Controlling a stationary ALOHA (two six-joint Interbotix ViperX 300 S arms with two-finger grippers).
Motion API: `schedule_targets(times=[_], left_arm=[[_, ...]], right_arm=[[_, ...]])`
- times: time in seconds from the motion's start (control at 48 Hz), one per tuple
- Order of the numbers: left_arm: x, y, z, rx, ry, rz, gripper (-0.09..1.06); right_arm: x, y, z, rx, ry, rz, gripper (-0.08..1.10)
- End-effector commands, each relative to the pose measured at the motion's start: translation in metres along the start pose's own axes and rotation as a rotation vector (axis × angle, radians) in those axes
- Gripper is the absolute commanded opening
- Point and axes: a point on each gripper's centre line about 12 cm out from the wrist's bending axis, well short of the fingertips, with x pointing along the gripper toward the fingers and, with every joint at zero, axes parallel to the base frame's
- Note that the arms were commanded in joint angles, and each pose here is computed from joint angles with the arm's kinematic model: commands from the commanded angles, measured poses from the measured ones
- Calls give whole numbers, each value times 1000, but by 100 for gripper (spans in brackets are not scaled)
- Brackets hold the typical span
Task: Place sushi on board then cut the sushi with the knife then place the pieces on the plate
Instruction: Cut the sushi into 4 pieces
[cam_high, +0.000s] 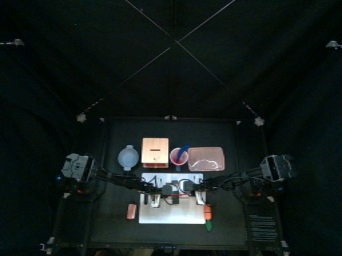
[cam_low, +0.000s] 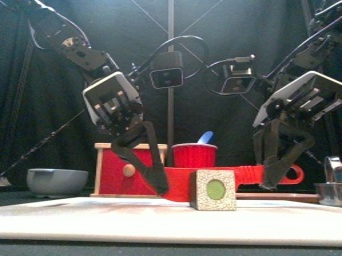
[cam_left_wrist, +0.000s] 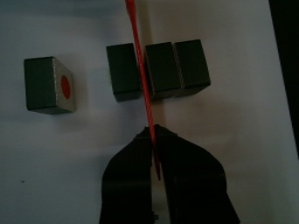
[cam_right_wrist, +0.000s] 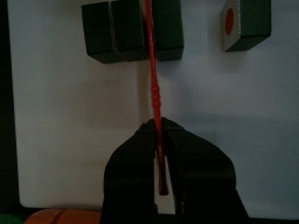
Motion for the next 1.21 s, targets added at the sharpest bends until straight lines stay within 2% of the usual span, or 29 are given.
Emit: schedule_targets(times=[0.021, 0.292, 0.688, 0.875, 1.083, 1.208], left_arm=[[-9, -8, 12, 12, -35, -15, 37], [-14, -11, 16, 1, -50, -22, 37], [-48, -16, 38, 21, -132, -35, 37], [-45, -31, 35, 44, -125, -59, 37], [-39, -34, 30, 23, -104, -67, 37], [-35, -34, 27, 19, -87, -66, 37]], right_arm=[[-9, 5, 8, -1, -33, 13, 34], [-19, 8, 12, 5, -53, 26, 34], [-61, 13, 28, -4, -178, 49, 34], [-59, 25, 22, 5, -168, 84, 34], [-53, 33, 18, 18, -148, 105, 34], [-47, 32, 15, 23, -139, 100, 34]])
